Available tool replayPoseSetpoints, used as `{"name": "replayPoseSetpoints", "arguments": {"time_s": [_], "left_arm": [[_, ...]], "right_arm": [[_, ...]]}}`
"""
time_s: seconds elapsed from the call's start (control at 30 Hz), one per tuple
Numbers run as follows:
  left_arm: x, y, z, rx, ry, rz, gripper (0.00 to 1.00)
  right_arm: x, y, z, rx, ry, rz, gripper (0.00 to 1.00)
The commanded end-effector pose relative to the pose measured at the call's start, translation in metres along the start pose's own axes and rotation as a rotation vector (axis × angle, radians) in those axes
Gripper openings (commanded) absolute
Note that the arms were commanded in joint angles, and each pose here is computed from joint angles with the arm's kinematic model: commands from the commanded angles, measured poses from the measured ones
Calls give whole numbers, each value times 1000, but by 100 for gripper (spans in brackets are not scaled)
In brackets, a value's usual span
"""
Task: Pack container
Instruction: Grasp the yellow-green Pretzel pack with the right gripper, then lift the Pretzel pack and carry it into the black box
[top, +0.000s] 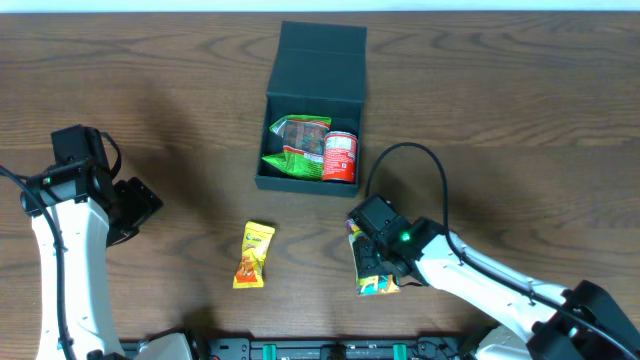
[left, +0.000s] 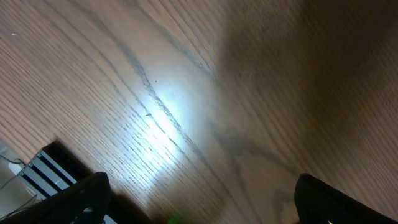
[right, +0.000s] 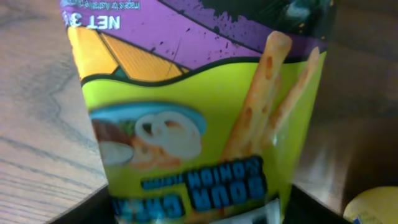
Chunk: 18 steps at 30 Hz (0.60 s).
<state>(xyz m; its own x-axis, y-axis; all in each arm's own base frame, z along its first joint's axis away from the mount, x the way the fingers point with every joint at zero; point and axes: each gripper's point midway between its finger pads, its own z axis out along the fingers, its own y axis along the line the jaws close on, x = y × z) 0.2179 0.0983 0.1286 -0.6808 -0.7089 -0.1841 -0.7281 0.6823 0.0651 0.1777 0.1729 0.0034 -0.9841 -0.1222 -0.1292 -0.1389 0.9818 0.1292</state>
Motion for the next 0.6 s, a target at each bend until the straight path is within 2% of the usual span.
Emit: {"name": "replayPoseSetpoints", "arguments": {"time_s": [0.0,0.27,0.57], "left_arm": [[-1,3,1,-16,-1,-8,95],[-1,3,1,-16,-1,-8,95],[-1,3,1,-16,-1,-8,95]], "right_arm": [[1,-1,2,8,0,2,58],[-9,9,-4,-24,-24,-22,54],[-47,60,-49,-111,-123,-82,53]]}}
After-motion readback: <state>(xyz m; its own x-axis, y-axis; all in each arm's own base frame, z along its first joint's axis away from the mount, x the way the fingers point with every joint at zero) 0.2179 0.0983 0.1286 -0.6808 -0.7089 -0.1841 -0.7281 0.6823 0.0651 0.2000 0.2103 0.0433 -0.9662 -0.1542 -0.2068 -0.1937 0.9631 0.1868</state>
